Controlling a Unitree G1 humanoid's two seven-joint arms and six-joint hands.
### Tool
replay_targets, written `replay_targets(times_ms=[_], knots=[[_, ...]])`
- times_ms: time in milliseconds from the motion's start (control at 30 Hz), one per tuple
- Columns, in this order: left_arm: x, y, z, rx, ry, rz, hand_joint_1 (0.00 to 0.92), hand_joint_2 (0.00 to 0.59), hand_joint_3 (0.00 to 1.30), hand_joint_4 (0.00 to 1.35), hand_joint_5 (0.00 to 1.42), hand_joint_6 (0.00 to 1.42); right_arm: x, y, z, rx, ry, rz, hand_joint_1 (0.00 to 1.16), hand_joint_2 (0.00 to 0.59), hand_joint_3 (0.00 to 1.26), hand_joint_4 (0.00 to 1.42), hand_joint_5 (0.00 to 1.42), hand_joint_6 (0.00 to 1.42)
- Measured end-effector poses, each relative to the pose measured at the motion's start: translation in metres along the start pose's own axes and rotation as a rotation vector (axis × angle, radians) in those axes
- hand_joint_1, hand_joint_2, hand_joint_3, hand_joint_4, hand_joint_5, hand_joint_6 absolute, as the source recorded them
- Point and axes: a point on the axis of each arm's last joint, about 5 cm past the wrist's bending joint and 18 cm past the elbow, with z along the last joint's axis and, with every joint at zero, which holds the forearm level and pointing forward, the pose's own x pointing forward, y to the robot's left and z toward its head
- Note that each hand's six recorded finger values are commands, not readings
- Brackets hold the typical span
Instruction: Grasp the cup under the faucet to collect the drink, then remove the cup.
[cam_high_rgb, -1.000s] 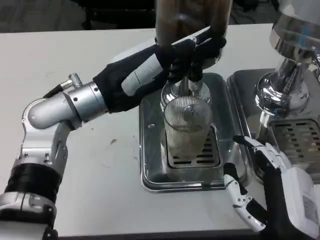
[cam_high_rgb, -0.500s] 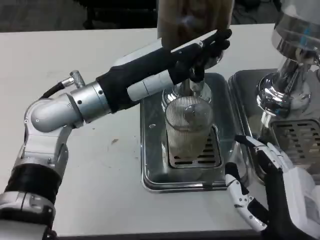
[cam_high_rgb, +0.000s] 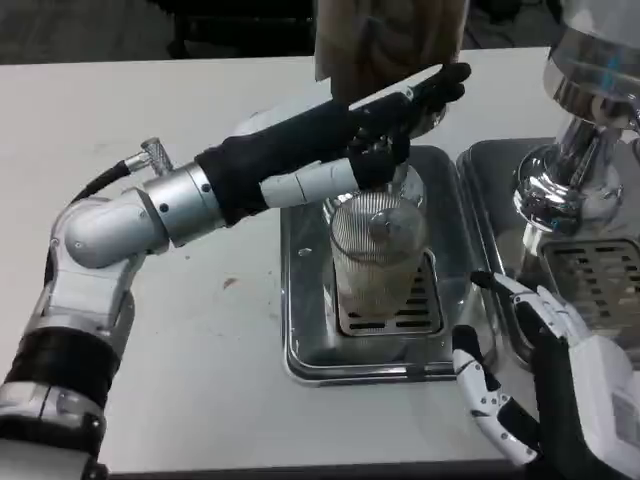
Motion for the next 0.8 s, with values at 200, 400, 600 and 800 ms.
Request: replay_targets(times_ms=[200, 400, 600, 800], knots=[[0.0006, -0.0009, 0.0016, 0.045, -0.002, -0.004, 0.0, 0.02, 0.0, 0.0, 0.0, 0.0, -0.0006, -0.0005, -0.0003, -0.001, 0.003, 0.0, 0.35, 0.437, 0.31, 0.26, 0.17, 0.1], [0.0013, -0.002, 0.003, 0.09, -0.001, -0.011, 0.0, 0.02, 0.0, 0.0, 0.0, 0.0, -0.0008, -0.0008, -0.0006, -0.001, 0.006, -0.001, 0.35, 0.437, 0.32, 0.26, 0.17, 0.1], [0.0013, -0.0023, 0.0036, 0.107, -0.002, -0.01, 0.0, 0.019, 0.0, 0.0, 0.0, 0.0, -0.0022, -0.0012, -0.0007, -0.001, 0.01, 0.0, 0.35, 0.437, 0.32, 0.25, 0.17, 0.1], [0.0011, -0.0024, 0.004, 0.12, -0.001, -0.012, 0.0, 0.019, 0.0, 0.0, 0.0, 0.0, -0.0025, -0.0025, -0.0004, 0.044, 0.022, -0.01, 0.38, 0.367, 0.24, 0.23, 0.17, 0.14]])
